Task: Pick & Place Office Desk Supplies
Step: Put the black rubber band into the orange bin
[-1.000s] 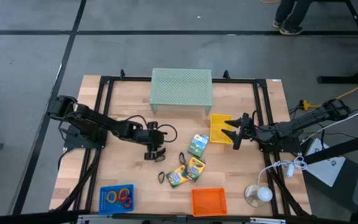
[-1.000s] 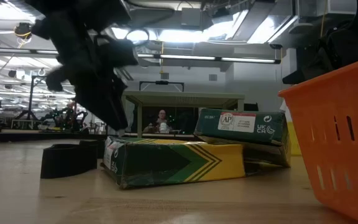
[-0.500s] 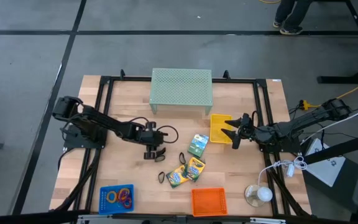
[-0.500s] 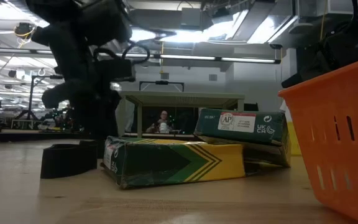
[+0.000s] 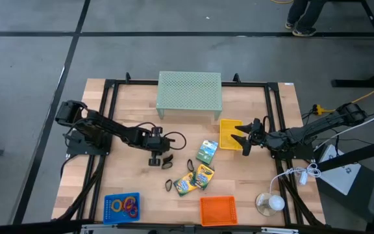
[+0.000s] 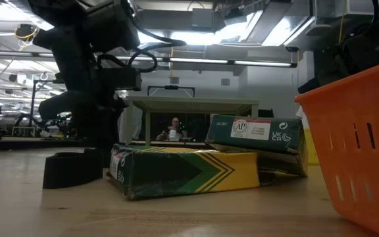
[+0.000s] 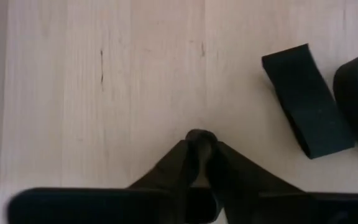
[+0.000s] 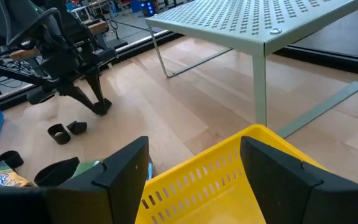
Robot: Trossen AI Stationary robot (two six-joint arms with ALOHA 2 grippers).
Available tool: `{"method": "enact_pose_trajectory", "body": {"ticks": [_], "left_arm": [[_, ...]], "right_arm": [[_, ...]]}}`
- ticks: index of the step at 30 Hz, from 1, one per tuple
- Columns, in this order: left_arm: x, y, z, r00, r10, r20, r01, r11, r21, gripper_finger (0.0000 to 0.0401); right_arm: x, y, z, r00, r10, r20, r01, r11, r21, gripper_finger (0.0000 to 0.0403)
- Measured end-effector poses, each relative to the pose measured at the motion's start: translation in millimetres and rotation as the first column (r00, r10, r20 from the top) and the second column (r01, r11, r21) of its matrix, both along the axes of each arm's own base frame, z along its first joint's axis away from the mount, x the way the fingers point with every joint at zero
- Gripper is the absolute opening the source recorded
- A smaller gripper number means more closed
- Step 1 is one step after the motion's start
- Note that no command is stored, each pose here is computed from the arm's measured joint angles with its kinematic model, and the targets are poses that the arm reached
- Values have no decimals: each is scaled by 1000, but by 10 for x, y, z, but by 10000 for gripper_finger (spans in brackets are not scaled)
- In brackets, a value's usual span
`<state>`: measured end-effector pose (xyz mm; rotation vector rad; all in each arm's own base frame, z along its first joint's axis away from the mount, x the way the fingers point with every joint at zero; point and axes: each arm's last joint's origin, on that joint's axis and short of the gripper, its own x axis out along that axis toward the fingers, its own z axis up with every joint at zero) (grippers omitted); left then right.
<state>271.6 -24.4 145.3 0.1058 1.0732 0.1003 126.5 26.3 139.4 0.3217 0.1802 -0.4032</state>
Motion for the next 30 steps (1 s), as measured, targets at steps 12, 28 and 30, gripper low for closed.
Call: {"method": "enact_pose_trajectory", "body": {"ticks": [12,28,30], "left_arm": [[126,19,76,987,-83,138,80,996,26,4],[395,-122,403,760,-334,558,403,915,-1,4],[414,-177,460,704,-362,611,452,892,9,4]], "right_arm": [[-1,-3,1,1000,-11,3,11,1000,0,256],[-3,-13,11,999,-49,15,49,999,-11,255],[-3,-13,10,999,-50,15,50,999,-11,255]]}}
